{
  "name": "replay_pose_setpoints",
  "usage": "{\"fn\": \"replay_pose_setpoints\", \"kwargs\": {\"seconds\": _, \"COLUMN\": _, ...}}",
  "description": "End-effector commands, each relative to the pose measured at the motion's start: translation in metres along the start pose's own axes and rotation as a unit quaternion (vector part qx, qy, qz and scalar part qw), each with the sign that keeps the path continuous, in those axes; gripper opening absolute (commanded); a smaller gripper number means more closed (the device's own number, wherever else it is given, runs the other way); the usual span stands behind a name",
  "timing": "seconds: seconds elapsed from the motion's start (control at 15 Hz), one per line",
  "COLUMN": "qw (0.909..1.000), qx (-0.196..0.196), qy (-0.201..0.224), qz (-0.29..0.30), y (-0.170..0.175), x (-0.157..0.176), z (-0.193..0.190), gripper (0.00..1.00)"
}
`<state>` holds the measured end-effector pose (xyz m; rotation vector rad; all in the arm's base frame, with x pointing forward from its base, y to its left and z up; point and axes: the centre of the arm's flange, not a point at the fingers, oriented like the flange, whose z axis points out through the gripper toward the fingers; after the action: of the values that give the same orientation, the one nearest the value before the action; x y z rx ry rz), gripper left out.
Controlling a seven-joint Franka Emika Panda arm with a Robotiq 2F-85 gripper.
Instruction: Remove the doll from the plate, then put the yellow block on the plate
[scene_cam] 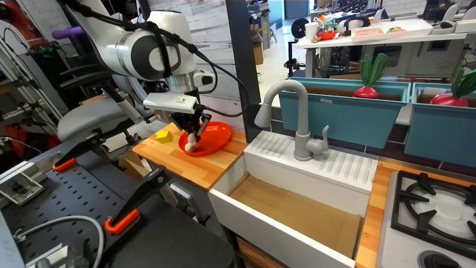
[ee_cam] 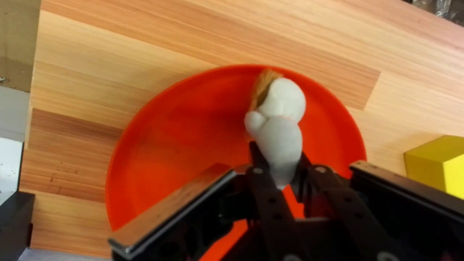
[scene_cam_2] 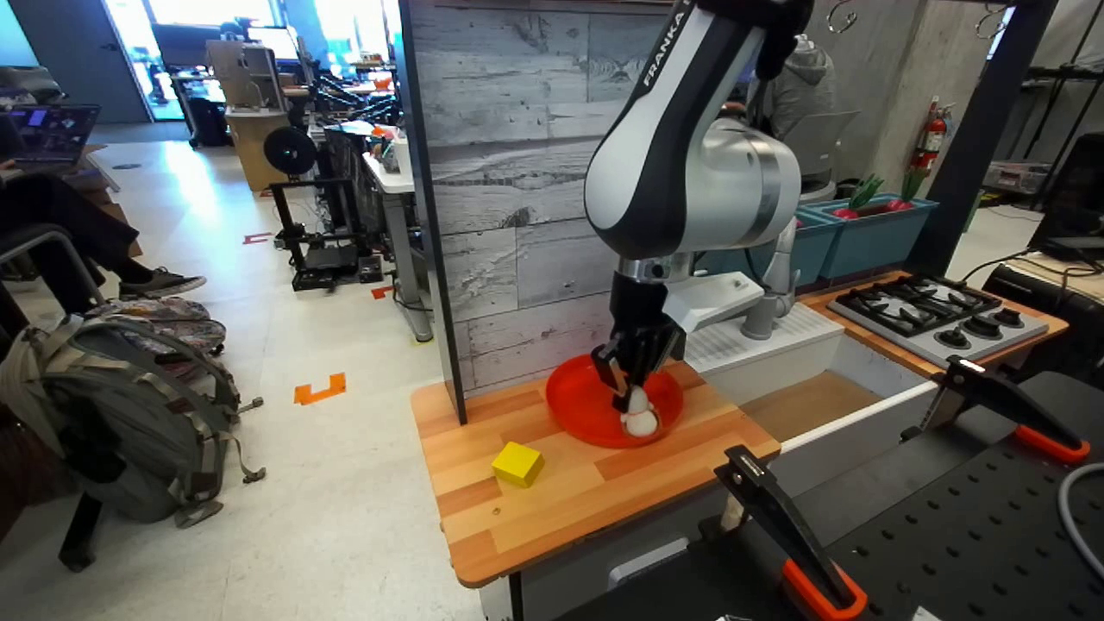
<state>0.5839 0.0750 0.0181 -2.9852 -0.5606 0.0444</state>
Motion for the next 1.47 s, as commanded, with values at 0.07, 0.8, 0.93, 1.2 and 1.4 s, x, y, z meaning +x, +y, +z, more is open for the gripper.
{"fn": "replay_pose_setpoints", "kwargs": {"seconds": 0.07, "qw": 0.9998, "qx": 0.011, "qy": 0.004, "qz": -0.014, "y": -0.02, "x": -0.01, "z": -0.038, "gripper": 0.03}}
{"fn": "replay_pose_setpoints", "kwargs": {"seconds": 0.8, "qw": 0.9963, "qx": 0.027, "qy": -0.027, "qz": -0.077, "y": -0.086, "x": -0.013, "z": -0.031, "gripper": 0.03}}
{"fn": "replay_pose_setpoints", "kwargs": {"seconds": 0.93, "qw": 0.996, "qx": 0.025, "qy": -0.035, "qz": -0.079, "y": -0.087, "x": -0.012, "z": -0.022, "gripper": 0.03}}
{"fn": "replay_pose_setpoints", "kwargs": {"seconds": 1.2, "qw": 0.9954, "qx": 0.024, "qy": -0.048, "qz": -0.08, "y": -0.086, "x": -0.009, "z": -0.005, "gripper": 0.03}}
{"fn": "replay_pose_setpoints", "kwargs": {"seconds": 1.4, "qw": 0.9952, "qx": 0.024, "qy": -0.057, "qz": -0.077, "y": -0.084, "x": -0.006, "z": 0.007, "gripper": 0.03}}
